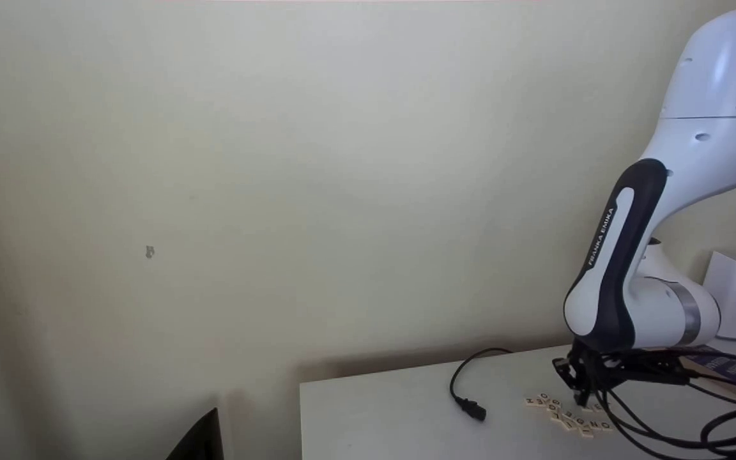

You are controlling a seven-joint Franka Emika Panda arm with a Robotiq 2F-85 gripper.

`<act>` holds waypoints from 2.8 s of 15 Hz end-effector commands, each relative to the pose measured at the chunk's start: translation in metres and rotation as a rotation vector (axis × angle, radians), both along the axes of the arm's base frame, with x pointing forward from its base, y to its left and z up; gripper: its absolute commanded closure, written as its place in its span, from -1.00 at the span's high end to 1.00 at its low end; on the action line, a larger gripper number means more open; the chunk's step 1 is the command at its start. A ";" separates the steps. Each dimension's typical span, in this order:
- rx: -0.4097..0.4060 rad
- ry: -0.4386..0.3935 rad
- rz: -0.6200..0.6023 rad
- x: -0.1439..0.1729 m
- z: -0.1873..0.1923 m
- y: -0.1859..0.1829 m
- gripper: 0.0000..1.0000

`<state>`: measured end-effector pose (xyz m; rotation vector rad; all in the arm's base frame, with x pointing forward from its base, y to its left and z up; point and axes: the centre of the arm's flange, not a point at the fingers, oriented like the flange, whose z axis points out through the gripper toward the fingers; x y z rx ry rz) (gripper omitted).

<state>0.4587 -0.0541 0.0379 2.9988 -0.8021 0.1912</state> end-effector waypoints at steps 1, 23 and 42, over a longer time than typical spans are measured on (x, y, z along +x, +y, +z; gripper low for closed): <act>-0.018 0.005 0.082 -0.013 -0.006 0.001 -1.00; -0.082 0.003 0.284 -0.033 -0.008 -0.014 -1.00; -0.027 -0.095 0.114 -0.038 0.016 -0.048 -1.00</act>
